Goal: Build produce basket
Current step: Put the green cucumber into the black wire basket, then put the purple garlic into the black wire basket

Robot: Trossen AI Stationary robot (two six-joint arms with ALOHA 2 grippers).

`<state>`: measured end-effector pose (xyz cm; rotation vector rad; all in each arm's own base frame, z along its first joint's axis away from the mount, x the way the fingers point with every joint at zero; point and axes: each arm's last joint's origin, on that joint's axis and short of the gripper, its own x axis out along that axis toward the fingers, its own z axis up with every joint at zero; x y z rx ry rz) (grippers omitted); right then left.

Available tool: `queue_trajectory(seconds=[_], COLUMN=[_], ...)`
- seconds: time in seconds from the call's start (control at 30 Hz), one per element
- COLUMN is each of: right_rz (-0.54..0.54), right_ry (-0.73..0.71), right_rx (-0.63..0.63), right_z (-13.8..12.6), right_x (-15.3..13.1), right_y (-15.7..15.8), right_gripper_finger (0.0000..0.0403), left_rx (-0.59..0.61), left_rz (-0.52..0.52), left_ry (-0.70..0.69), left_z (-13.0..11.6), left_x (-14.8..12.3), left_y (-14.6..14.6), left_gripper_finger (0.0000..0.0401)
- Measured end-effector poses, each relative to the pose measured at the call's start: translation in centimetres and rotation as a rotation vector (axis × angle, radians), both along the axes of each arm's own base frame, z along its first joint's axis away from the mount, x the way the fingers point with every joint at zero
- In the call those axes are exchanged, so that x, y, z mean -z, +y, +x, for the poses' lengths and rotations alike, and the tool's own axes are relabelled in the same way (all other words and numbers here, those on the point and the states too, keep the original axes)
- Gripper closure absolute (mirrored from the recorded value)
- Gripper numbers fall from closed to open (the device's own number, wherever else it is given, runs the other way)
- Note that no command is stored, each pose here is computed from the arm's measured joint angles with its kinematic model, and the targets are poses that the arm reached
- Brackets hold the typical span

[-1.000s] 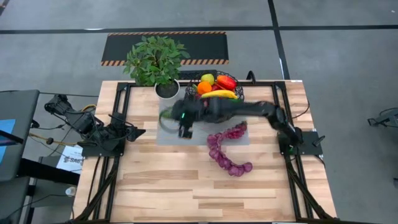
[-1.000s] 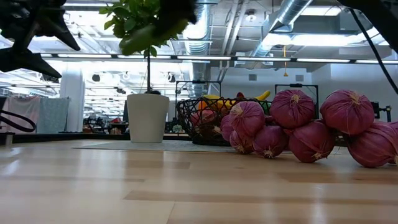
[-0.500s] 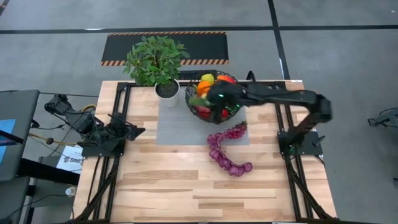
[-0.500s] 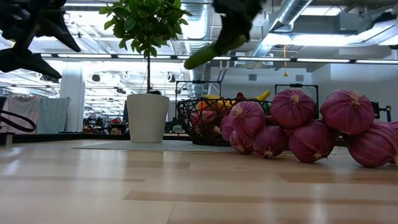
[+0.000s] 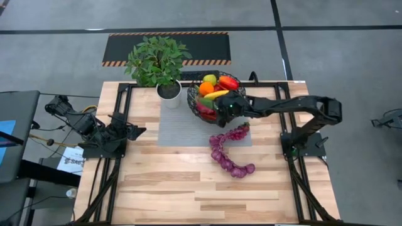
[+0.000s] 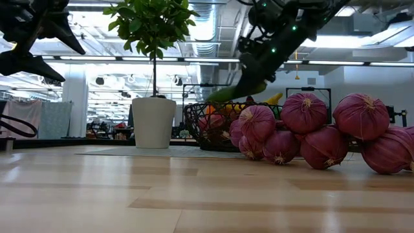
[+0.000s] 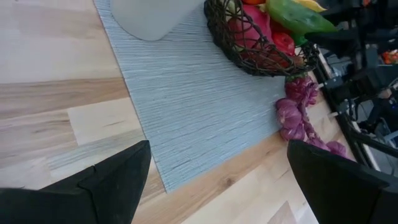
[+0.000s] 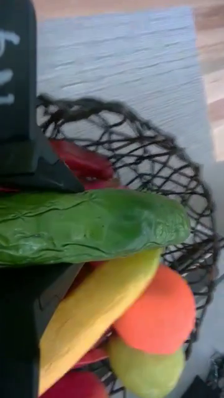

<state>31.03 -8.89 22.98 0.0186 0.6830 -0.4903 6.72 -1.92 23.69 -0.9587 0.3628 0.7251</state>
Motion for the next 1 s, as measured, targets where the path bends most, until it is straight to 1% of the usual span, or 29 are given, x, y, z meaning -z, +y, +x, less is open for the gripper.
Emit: queue_trajectory(seconds=[0.13,0.23,0.37,0.47,0.6,0.7,0.8,0.9,1.0], right_rz=[0.004,0.013,-0.001,0.004,0.031,0.084,0.166,0.258,0.326], right_ry=[-0.018,0.001,0.008,0.039,0.098,0.097,0.078,0.059,0.033], right_rx=[-0.034,-0.036,-0.042,-0.040,-0.031,-0.014,0.007,0.020,0.023], right_z=[0.5,0.6,0.5,0.4,-0.3,-1.2,-2.6,-4.0,-5.1], right_x=[0.4,0.8,0.5,-1.3,-5.8,-9.4,-11.5,-12.0,-11.1], right_y=[-0.1,-0.3,-0.4,-0.6,-0.4,0.8,2.9,5.7,8.9], right_gripper_finger=[0.0211,0.0172,0.0119,0.0087,0.0059,0.0049,0.0047,0.0048,0.0051], left_rx=[-0.005,-0.004,-0.004,-0.004,-0.004,-0.004,-0.006,-0.006,-0.006], left_rz=[0.002,0.001,0.001,0.001,0.001,0.001,0.004,0.007,0.009], left_ry=[-0.004,-0.004,-0.004,-0.003,-0.003,-0.003,-0.005,0.001,0.003], left_z=[0.0,0.0,0.0,0.0,0.0,0.0,0.0,-0.1,-0.1], left_x=[0.0,0.0,0.0,0.0,0.0,0.0,0.0,0.0,0.0], left_y=[0.0,0.0,0.0,0.0,0.0,0.0,0.0,0.1,0.1], left_gripper_finger=[0.0037,0.0037,0.0037,0.0037,0.0037,0.0037,0.0037,0.0037,0.0037])
